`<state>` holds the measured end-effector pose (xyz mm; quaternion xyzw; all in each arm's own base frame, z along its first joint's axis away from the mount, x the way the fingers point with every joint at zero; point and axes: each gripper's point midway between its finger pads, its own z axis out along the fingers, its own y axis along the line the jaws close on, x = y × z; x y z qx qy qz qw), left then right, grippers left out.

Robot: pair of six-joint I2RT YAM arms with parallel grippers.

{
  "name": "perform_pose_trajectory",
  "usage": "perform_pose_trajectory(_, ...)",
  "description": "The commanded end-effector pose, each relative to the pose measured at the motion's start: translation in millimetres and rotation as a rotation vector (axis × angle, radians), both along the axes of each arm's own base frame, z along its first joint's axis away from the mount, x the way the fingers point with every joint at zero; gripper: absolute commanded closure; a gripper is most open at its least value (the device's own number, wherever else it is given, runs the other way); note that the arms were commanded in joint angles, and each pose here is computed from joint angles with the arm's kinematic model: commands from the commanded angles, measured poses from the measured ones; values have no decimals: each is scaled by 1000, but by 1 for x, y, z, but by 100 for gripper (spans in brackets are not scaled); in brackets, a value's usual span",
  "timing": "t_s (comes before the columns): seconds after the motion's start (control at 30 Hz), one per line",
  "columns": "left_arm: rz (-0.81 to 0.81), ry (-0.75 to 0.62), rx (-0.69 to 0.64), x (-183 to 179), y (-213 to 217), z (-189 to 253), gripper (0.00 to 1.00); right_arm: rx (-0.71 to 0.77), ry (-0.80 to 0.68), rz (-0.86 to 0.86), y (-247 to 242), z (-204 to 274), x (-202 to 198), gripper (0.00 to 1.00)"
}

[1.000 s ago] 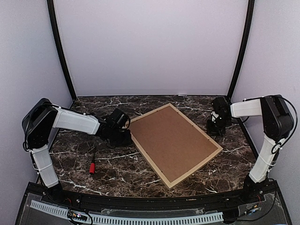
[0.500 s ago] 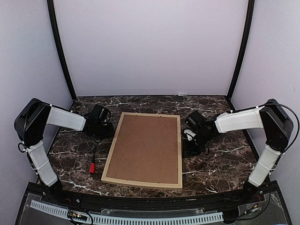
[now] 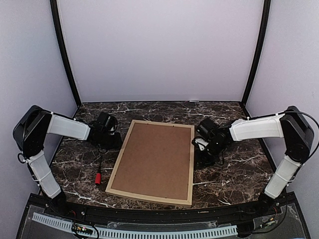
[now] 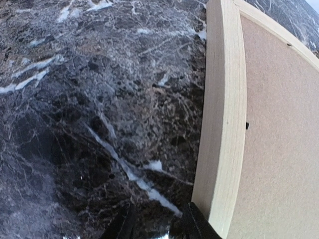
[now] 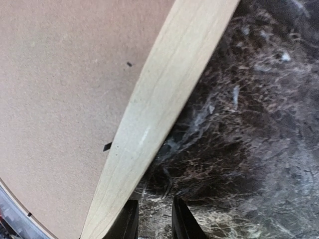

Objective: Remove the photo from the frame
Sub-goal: Rotate the photo frame at the center of the board.

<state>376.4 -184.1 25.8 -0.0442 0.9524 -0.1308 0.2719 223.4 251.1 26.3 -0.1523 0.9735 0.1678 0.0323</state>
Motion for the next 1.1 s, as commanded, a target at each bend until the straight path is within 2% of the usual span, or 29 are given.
perform_pose_trajectory(0.0, -82, 59, -6, -31, -8, 10, 64, 44, -148, -22, 2, 43, 31, 74)
perform_pose_trajectory(0.2, -88, -4, 17, -30, -1, 36, 63, 46, -176, -73, 4, 62, 43, 67)
perform_pose_trajectory(0.43, -180, -36, -26, -28, -17, 48, 56, 64, -165, -150, 13, 70, 53, 41)
perform_pose_trajectory(0.6, -188, -55, -20, -11, -25, 53, 49, 51, -142, -193, 23, 70, 55, 32)
perform_pose_trajectory(0.9, -241, -48, -38, -10, -35, 47, 47, -46, -97, -268, 24, 56, 50, 31)
perform_pose_trajectory(1.07, -252, -35, -38, -18, -32, 42, 47, -143, -102, -317, 13, 44, 55, 37)
